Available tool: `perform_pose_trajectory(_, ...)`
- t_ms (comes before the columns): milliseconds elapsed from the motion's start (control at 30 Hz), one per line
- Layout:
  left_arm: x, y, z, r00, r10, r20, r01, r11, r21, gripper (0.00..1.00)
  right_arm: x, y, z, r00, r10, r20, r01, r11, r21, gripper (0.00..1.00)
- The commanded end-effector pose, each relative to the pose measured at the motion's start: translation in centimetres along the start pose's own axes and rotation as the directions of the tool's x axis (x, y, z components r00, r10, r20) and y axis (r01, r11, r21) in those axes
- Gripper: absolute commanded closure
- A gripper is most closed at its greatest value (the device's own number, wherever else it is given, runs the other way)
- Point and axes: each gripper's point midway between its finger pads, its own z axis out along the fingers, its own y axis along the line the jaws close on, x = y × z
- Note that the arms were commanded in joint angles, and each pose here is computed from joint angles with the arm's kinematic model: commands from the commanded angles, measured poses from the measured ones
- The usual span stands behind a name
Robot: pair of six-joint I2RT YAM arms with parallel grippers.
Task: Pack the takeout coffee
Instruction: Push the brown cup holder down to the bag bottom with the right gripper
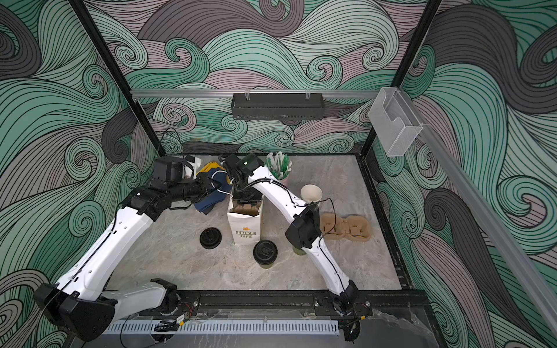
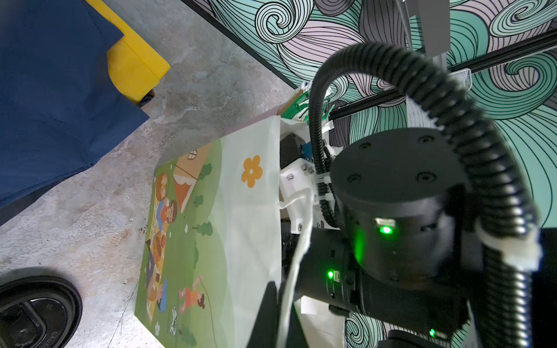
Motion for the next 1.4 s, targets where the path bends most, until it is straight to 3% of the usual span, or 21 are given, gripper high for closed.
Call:
perform_pose_trajectory(0,-0.1,-0.1,-0.1,1.000,0.010,0.014,-0.010,1.000,0.000,1.00,0.4,0.0,1.6,1.000,-0.010,-0.029,0.010,1.000,0.024,0.97)
perform_pose_trajectory(433,0.0,0.1,-0.2,1.000,0.008,0.016,-0.008,1.000,-0.006,1.00,0.2,0.1,4.0,0.998,-0.021,-0.055,0.023,0.999,0.047,0.93)
perform_pose_trajectory(567,-0.1,0.1,-0.2,1.000,0.009,0.018,-0.009,1.000,-0.008,1.00,0.0,0.1,4.6,0.998,-0.021,-0.054,0.024,0.998,0.053,0.88)
perform_pose_trajectory(700,-0.1,0.2,-0.2,1.000,0.009,0.022,-0.009,1.000,-0.014,1.00,-0.2,0.1,4.9,0.998,-0.023,-0.052,0.026,0.998,0.055,0.75)
perform_pose_trajectory(1067,0.0,0.5,-0.1,1.000,0.007,0.021,-0.007,1.000,-0.021,1.00,-0.7,0.2,1.1,0.999,-0.024,0.024,0.023,1.000,0.016,0.46)
perform_pose_trajectory(1367,0.3,1.0,0.0,1.000,0.006,0.015,-0.005,0.999,-0.037,1.00,-1.4,0.4,-2.3,0.994,-0.015,0.110,0.018,0.999,-0.027,0.46)
